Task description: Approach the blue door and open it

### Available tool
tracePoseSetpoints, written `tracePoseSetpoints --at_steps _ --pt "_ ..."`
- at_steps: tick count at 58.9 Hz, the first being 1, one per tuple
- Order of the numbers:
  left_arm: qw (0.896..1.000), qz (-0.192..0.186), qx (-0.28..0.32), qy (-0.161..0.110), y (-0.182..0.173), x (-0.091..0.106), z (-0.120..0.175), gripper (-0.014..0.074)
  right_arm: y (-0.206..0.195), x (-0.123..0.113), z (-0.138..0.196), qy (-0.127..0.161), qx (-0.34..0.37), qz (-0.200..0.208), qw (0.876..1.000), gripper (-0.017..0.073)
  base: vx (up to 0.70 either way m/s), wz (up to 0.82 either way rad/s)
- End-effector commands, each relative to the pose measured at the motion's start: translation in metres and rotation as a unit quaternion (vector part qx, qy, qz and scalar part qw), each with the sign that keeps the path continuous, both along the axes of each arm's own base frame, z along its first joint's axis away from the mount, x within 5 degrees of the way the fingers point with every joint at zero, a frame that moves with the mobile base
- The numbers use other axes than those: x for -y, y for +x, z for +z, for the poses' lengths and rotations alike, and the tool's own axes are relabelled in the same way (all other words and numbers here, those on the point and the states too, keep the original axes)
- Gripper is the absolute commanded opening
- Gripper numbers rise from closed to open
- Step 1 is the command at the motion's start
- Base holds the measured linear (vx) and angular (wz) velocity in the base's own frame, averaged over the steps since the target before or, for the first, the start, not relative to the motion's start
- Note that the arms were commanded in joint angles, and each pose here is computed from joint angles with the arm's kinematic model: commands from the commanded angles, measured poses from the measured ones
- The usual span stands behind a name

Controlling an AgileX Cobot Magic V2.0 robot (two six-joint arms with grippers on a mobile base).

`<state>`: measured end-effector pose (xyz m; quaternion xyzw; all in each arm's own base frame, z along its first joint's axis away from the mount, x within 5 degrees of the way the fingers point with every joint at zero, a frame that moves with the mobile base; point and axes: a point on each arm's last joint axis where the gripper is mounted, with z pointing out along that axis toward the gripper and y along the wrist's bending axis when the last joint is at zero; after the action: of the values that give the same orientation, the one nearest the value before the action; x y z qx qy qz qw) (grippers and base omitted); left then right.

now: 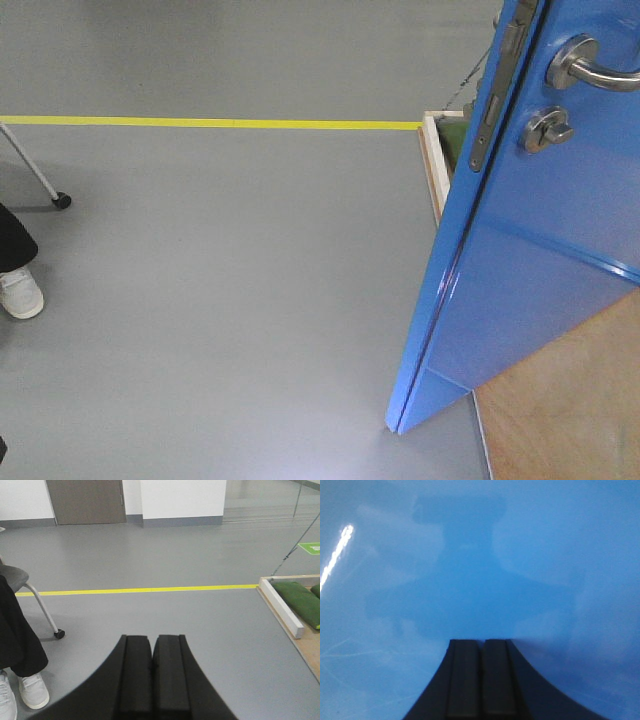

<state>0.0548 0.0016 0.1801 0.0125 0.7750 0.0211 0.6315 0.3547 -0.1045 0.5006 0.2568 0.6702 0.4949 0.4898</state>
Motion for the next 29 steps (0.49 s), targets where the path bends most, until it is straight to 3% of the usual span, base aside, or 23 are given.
tracePoseSetpoints --at_steps 1,29 --pt "0.998 -0.006 0.062 -0.004 -0.0005 0.0009 0.0171 0.0073 -0.0125 -0.0088 0.0257 0.009 0.053 -0.010 0.998 0.0012 0.16 0.14" --pt "0.998 -0.006 0.062 -0.004 -0.0005 0.0009 0.0171 0.0073 -0.0125 -0.0088 0.0257 0.009 0.053 -0.010 0.998 0.0012 0.18 0.12"
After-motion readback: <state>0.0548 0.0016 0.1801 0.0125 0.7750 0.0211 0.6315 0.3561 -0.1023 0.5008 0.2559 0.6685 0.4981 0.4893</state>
